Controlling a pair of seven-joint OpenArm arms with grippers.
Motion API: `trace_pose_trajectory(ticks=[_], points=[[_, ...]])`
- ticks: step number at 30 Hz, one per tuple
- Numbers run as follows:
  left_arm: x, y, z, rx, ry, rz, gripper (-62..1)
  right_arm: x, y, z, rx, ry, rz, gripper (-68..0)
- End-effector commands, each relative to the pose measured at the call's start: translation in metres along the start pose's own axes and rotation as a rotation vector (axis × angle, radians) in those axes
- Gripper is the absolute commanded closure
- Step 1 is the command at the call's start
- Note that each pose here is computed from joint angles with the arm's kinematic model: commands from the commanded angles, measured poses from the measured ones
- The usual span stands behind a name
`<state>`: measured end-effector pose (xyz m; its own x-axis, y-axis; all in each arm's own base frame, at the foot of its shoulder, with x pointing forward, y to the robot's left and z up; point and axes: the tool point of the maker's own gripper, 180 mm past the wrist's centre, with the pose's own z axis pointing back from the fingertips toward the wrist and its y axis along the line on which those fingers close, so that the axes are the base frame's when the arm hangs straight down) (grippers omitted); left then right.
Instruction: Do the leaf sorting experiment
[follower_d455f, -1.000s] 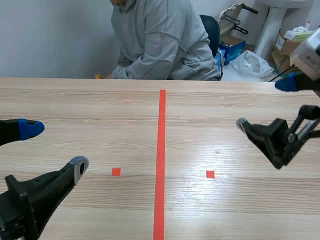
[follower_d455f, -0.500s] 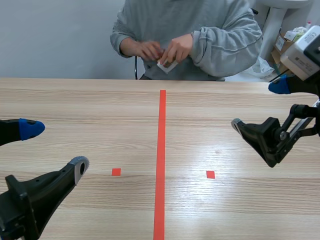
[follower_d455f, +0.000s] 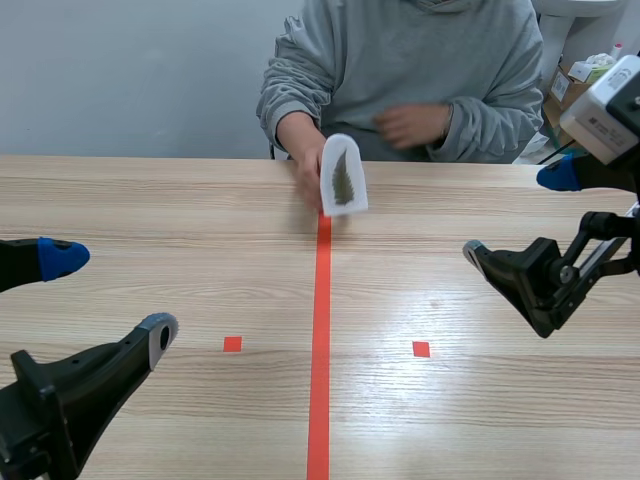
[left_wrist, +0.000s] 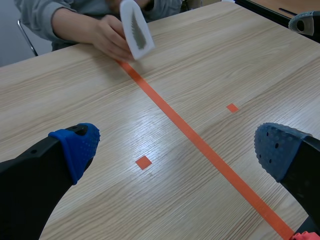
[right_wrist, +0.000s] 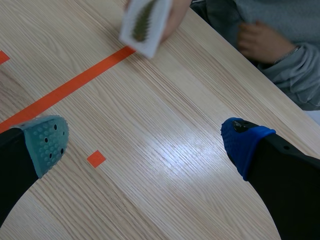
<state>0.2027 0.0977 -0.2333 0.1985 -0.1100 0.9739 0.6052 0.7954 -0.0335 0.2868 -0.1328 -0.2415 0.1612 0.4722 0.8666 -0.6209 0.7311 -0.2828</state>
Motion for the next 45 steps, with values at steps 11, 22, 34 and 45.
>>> trace_pose_trajectory(ticks=[11,22,34,45], points=[[0.0109,-0.0013,-0.0007,-0.001,-0.037,-0.002,-62.3,0.0029,-0.0017,0.0024,-0.002,-0.008,-0.008,-63.4],[0.0109,-0.0013,-0.0007,-0.001,-0.037,-0.002,-62.3,0.0031,-0.0018,0.0024,-0.002,-0.008,-0.007,-63.4],[0.0109,-0.0013,-0.0007,-0.001,-0.037,-0.002,-62.3,0.003,-0.0018,0.0024,-0.002,-0.008,-0.007,-63.4],[0.0108,-0.0013,-0.0007,-0.001,-0.036,-0.002,-62.3,0.001,-0.0024,0.002,-0.011,0.001,-0.002,-63.4]])
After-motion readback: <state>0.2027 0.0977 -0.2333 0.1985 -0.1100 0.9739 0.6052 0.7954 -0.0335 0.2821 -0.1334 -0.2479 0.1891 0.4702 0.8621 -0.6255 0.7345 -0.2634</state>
